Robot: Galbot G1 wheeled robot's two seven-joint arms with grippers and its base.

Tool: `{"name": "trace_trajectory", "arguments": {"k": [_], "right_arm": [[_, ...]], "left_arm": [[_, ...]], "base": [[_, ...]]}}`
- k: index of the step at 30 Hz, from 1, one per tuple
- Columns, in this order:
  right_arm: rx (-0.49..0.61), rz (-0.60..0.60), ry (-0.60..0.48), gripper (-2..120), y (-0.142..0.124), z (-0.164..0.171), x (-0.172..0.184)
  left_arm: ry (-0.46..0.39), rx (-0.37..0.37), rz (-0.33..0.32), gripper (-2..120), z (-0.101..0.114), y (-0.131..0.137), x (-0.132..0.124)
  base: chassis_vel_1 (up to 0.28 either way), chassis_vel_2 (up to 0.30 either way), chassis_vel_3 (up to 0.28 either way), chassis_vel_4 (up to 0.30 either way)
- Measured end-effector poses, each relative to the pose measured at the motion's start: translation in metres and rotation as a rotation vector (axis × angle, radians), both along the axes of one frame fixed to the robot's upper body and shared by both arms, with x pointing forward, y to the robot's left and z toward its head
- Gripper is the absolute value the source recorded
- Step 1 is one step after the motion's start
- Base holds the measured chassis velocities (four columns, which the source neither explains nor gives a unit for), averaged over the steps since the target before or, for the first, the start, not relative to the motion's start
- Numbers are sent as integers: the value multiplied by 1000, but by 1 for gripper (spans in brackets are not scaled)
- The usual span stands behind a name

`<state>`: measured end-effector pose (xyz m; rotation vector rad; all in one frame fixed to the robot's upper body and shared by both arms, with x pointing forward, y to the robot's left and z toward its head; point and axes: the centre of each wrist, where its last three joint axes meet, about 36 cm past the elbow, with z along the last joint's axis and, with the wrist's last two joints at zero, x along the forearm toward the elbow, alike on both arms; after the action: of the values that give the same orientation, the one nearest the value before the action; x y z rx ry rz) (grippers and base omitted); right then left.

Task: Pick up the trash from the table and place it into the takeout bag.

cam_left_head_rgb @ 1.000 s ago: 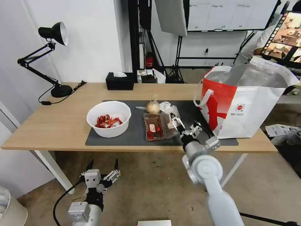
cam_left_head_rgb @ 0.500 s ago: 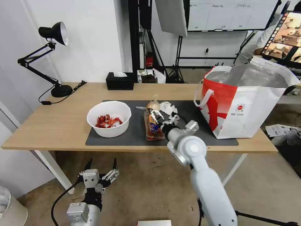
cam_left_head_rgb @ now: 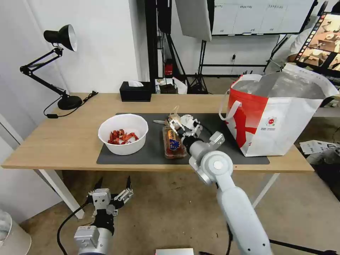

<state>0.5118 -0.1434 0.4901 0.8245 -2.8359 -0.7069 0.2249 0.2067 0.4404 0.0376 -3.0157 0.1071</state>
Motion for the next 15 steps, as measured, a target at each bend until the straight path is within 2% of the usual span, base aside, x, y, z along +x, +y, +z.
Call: {"name": "trace_trajectory", "arguments": {"k": [1, 3, 4, 7, 8, 10, 11, 12, 15], "right_arm": [[-121, 71, -97, 82, -11, -3, 19], [-246, 177, -171, 72, -27, -3, 46], [-246, 177, -171, 72, -27, -3, 46], [-355, 319, -211, 59, -47, -8, 80], [-355, 319, -211, 59, -47, -8, 80], [-391, 401, -204, 48, -55, -14, 98], [-404, 437, -197, 43, -57, -18, 106], [-404, 437, -197, 43, -57, -18, 106], [-438, 523, -168, 29, -53, -33, 127]], "left_arm": [[3, -20, -4, 100, 1, 2, 4], [11, -50, -15, 100, 3, 5, 11], [11, -50, -15, 100, 3, 5, 11], [14, -72, -24, 100, 5, 6, 18], [14, -72, -24, 100, 5, 6, 18], [19, -83, -25, 100, 5, 6, 20], [22, -89, -23, 100, 5, 5, 20], [22, -89, -23, 100, 5, 5, 20], [30, -119, 4, 100, 5, 4, 19]], "base": [[0, 0, 0, 0], [0, 0, 0, 0], [0, 0, 0, 0], [0, 0, 0, 0], [0, 0, 0, 0], [0, 0, 0, 0], [0, 0, 0, 0], [0, 0, 0, 0], [0, 0, 0, 0]]}}
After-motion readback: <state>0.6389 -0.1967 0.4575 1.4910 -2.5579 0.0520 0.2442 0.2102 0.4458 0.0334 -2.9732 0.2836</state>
